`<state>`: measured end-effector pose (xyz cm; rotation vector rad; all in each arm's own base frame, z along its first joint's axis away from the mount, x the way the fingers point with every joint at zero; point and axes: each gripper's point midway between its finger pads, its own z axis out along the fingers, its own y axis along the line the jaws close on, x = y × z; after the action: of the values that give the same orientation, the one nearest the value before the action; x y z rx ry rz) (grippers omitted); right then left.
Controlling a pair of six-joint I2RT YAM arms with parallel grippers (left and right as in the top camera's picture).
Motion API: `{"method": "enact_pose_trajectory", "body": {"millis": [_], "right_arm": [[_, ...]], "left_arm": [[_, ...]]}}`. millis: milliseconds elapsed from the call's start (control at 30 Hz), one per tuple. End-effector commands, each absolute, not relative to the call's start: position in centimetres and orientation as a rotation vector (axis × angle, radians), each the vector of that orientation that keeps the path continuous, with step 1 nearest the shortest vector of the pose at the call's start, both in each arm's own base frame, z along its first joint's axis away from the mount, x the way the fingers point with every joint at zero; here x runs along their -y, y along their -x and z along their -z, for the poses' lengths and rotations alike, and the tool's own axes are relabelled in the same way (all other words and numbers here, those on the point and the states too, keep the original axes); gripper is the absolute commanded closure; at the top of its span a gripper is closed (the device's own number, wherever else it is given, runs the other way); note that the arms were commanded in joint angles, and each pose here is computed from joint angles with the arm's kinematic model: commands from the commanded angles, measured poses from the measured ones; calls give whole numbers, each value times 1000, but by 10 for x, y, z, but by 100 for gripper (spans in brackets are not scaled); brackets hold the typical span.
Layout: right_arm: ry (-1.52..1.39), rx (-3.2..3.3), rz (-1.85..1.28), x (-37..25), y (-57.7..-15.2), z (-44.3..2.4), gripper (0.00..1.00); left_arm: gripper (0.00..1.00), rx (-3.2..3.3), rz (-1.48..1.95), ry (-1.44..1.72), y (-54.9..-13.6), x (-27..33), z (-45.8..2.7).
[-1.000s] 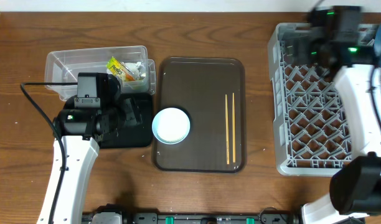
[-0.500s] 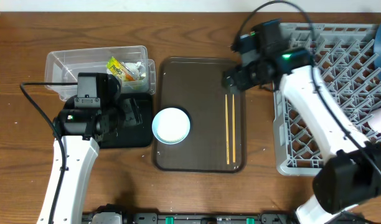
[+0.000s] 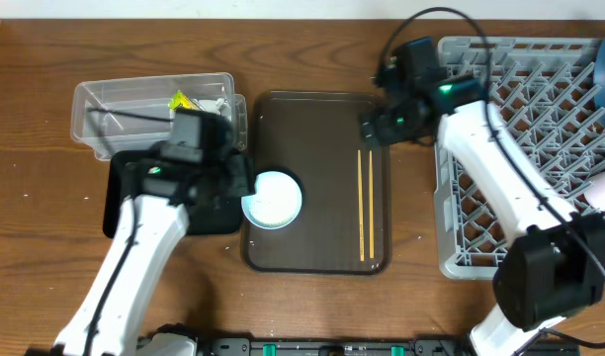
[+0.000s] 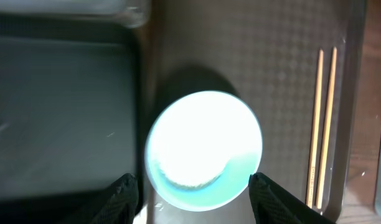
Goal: Sort waste into correct bins and load items into the dishwasher rack
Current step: 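Grasp the white rice bowl with the left gripper, then tip the rice bowl over the black tray to dump the rice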
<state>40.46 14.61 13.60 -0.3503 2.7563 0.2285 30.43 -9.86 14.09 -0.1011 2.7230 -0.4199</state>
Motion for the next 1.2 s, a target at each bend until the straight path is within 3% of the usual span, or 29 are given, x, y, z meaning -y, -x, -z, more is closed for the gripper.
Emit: {"method": "enact_pose_trajectory", "body": {"millis": [0,400,633,867,967,1167], "right_arm": [[178,-2731,-167,-101,-411,-156,6],[52,-2763,-143,-62,-408,-157,5],[55,-2763,-143,-63,-408,-157,5],[60,-2763,-144,-65,-408,-157,5],[60,-2763,-144,-65,-408,-157,5],[60,-2764,-144,-65,-408,-157,5]], "left_arm": [[40,-2765,424,19,-307,124,-121],[41,-2863,345,29,-316,188,-44],[57,-2932,308,-35,-303,203,-15],[86,-2937,301,-56,-301,207,-12],[94,-2933,304,-56,-301,207,-15],[94,-2880,319,-94,-307,206,-47]]}}
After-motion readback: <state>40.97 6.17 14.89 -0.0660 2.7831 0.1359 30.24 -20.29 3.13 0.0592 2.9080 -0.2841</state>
